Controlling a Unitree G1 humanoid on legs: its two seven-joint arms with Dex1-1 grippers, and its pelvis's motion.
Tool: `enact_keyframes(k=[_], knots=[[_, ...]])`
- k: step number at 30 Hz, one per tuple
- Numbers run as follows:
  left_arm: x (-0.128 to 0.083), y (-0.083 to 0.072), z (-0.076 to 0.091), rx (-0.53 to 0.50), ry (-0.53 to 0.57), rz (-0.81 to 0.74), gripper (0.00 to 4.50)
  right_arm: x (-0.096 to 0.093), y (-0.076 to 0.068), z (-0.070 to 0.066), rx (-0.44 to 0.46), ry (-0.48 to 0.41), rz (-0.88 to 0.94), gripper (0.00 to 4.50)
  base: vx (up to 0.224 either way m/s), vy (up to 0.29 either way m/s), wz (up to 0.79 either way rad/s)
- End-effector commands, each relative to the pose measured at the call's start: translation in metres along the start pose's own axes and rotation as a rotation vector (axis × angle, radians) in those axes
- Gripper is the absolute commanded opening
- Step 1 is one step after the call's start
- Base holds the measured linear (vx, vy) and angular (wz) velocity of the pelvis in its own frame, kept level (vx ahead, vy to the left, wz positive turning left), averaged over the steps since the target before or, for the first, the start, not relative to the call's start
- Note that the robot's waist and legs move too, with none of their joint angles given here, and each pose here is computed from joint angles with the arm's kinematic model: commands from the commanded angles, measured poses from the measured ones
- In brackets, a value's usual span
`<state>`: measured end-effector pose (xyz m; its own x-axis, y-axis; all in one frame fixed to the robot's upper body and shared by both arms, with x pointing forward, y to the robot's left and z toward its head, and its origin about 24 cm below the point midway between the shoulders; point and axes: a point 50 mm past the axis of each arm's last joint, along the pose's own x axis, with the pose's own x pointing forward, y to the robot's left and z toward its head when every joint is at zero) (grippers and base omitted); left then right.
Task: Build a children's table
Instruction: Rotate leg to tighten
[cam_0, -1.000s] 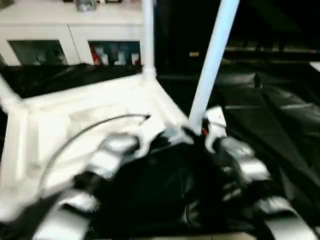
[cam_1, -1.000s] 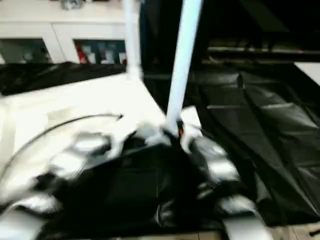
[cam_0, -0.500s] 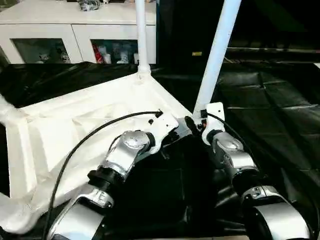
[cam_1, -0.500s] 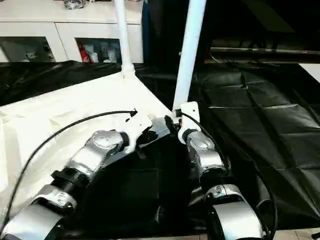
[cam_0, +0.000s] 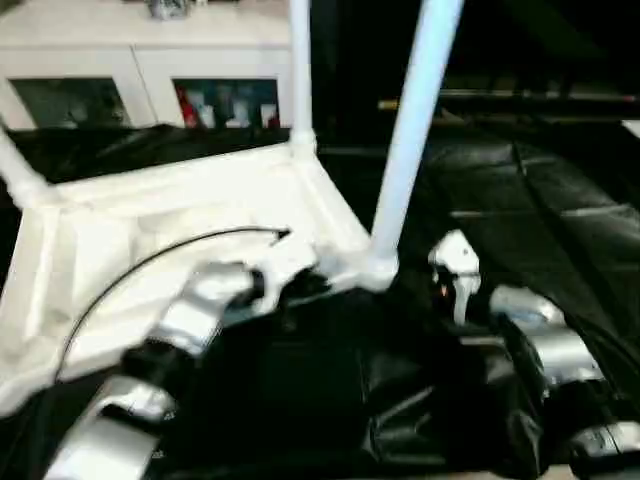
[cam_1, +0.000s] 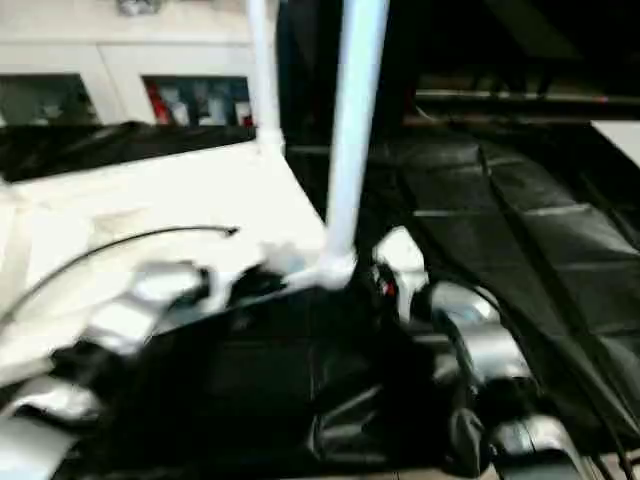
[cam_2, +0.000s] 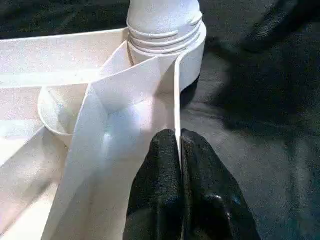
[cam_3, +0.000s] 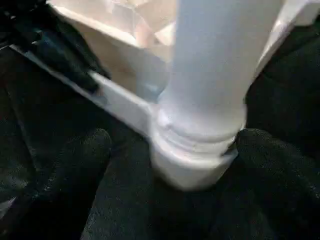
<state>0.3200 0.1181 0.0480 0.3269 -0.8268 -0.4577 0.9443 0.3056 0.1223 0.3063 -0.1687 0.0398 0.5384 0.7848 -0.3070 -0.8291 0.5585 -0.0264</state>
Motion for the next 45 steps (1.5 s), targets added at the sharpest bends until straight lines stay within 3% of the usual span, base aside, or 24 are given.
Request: enact_keyframes(k=[1,10,20,30,35,38,39,41,45], knots=[[0.006,-0.011,0.009,0.029,-0.05,-0.101,0.0,0.007,0.004,0.006,-0.013,-0.022,0.027,4.4,0.0,0.0,0.0],[0.002,-0.017,0.008,0.029,-0.06,-0.156,0.0,0.013,0.011,0.007,-0.016,-0.003,0.08,4.4,0.0,0.0,0.0],[-0.002,-0.018,0.005,0.021,-0.046,-0.16,0.0,0.013,0.011,0.009,-0.006,-0.02,0.079,3.73,0.0,0.0,0.0],[-0.005,-0.018,0.003,0.018,-0.031,-0.162,0.0,0.011,0.012,0.007,-0.008,-0.008,0.094,2.79,0.0,0.0,0.0],[-0.003,-0.017,0.002,0.01,-0.025,-0.141,0.0,0.013,0.01,0.002,0.009,0.006,0.06,2.7,0.0,0.0,0.0],[0.001,-0.011,0.001,-0.007,-0.001,-0.063,0.0,0.017,0.003,-0.004,0.043,0.026,-0.055,2.7,0.0,0.0,0.0],[0.01,-0.004,0.003,-0.042,0.007,0.044,0.0,0.026,-0.004,-0.011,0.105,0.046,-0.221,2.7,0.0,0.0,0.0],[0.017,0.0,0.006,-0.063,0.008,0.108,0.0,0.031,-0.008,-0.014,0.157,0.047,-0.328,2.69,0.0,0.0,0.0],[0.043,0.005,0.019,-0.148,0.014,0.29,0.0,0.046,-0.016,-0.02,0.348,0.075,-0.666,2.69,0.0,0.0,0.0]])
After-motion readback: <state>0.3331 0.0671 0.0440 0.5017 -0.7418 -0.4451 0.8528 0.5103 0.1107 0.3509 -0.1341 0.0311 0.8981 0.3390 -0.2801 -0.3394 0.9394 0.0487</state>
